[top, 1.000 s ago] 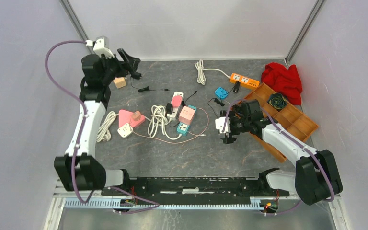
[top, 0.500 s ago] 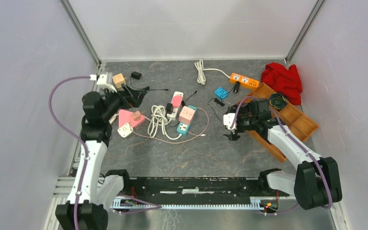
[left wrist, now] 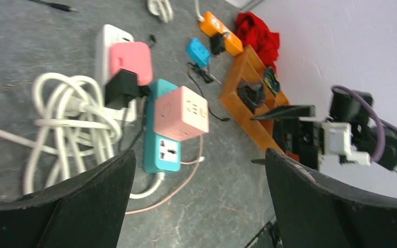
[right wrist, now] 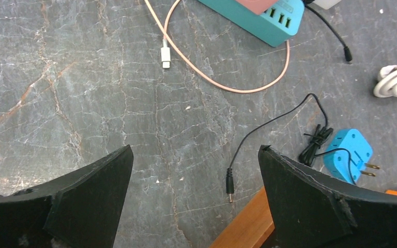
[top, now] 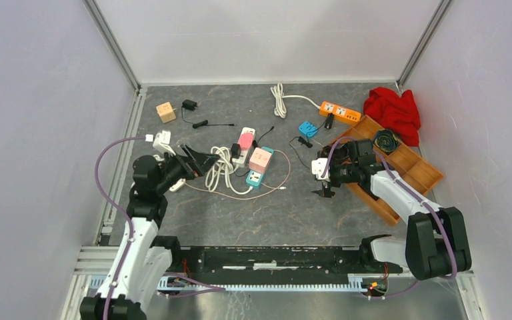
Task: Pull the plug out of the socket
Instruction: Remove the plug from the socket.
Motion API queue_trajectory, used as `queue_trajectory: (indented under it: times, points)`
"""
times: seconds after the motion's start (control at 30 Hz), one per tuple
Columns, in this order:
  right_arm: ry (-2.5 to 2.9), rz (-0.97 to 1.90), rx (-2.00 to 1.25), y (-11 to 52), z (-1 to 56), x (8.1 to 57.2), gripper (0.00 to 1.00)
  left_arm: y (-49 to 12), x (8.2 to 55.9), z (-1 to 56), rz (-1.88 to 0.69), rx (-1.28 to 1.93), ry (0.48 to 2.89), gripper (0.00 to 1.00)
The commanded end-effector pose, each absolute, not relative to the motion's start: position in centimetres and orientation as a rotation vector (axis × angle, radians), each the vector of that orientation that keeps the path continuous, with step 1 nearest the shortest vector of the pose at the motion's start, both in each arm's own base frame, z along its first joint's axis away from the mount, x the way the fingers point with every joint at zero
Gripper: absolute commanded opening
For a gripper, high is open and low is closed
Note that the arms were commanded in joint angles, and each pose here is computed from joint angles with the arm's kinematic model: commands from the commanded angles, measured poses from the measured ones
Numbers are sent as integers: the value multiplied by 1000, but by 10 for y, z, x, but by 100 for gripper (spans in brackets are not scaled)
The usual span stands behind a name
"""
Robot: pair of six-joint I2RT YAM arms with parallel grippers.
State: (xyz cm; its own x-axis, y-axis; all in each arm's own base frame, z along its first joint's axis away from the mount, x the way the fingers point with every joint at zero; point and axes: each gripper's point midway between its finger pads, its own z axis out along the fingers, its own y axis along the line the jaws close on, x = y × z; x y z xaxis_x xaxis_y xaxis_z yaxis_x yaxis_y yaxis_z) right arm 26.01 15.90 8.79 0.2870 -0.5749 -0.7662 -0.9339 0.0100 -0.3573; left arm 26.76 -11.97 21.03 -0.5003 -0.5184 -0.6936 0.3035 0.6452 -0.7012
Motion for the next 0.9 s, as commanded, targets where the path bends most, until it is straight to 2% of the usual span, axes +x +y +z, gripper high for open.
queue_trajectory:
  times: [0.0,0.13,0.3,0.57,0.87]
  points:
    - [1365,522,-1694,159,91,261,98,-135,255,231,-1025,-162,1772,100]
    - [1341,545,-1685,162,97,257,98,-146,258,230,-992,-189,1755,100]
    - [1291,575,-1690,167,110,252,98,-208,257,237,-958,-9,1882,100]
    - [1275,528,-1673,166,118,256,98,-257,253,205,-495,221,1992,100]
    - [1301,518,-1680,163,121,259,98,-280,293,189,-85,399,2069,100]
